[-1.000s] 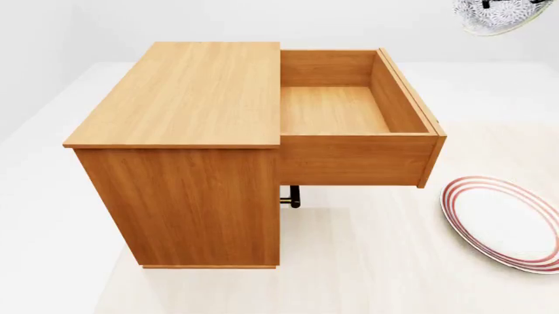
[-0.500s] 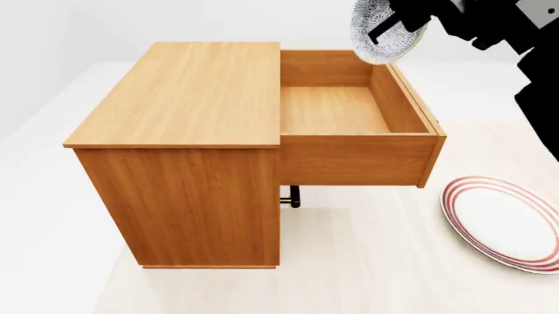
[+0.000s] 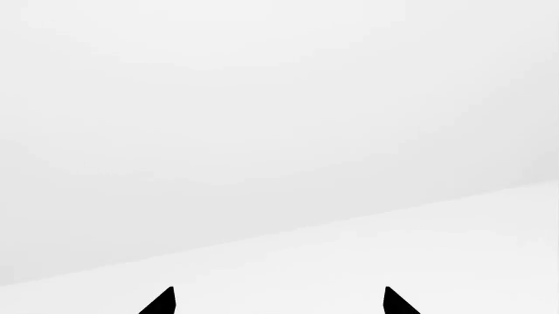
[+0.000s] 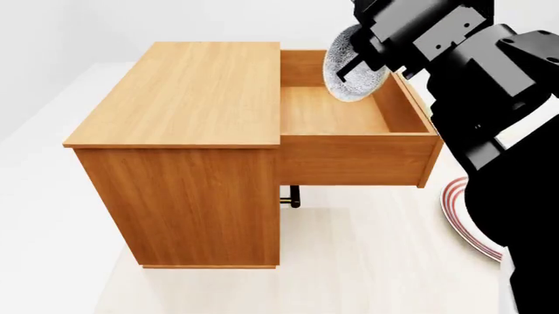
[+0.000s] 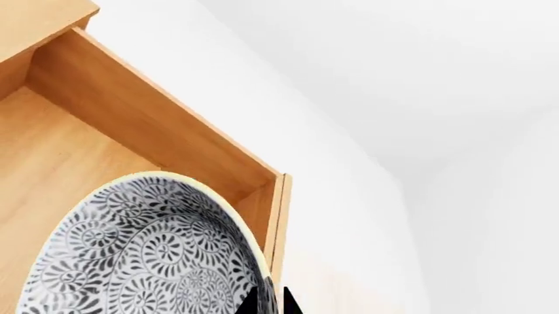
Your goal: Open the top drawer of the cabinet and put the bowl in it.
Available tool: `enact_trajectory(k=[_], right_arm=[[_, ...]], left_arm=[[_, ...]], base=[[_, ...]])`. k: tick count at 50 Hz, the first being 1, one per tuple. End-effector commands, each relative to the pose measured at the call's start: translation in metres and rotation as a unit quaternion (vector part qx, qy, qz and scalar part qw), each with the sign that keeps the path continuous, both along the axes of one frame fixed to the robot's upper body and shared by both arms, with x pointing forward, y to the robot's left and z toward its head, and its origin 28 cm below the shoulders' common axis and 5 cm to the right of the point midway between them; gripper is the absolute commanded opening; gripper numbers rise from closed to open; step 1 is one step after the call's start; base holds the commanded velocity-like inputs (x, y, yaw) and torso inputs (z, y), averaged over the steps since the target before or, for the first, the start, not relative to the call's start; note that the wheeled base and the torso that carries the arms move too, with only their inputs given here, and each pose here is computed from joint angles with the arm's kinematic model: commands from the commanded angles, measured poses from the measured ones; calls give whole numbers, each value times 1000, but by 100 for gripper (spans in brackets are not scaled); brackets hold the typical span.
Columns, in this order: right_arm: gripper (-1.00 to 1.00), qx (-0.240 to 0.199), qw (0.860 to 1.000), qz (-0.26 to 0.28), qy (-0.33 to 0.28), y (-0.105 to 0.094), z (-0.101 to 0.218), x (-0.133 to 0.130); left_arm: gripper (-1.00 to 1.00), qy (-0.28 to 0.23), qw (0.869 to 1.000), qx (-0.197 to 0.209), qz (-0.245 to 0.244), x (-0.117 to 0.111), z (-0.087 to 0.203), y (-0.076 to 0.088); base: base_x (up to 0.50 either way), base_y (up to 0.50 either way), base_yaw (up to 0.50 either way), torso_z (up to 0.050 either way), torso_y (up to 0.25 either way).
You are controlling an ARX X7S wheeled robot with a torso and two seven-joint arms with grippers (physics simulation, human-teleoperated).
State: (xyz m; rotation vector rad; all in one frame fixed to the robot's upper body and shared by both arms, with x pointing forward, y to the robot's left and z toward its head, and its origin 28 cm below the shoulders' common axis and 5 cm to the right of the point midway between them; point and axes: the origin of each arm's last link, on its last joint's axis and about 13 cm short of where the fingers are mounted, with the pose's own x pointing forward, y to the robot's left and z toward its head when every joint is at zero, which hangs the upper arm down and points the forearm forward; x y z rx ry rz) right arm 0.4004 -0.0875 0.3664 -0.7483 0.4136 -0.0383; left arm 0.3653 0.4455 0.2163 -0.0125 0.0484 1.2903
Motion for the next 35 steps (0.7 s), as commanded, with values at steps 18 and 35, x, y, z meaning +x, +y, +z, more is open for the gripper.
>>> enact_trajectory(k=[18, 35], right_arm=[[-100, 13, 999, -4, 44, 13, -19, -1], [-100, 94, 995, 10, 45, 14, -28, 3]], left_arm=[[100, 0, 1000, 4, -6, 0, -2, 0], [100, 1, 1000, 7, -4, 0, -4, 0]], base=[[0, 0, 0, 0, 1], [0, 0, 0, 0, 0]])
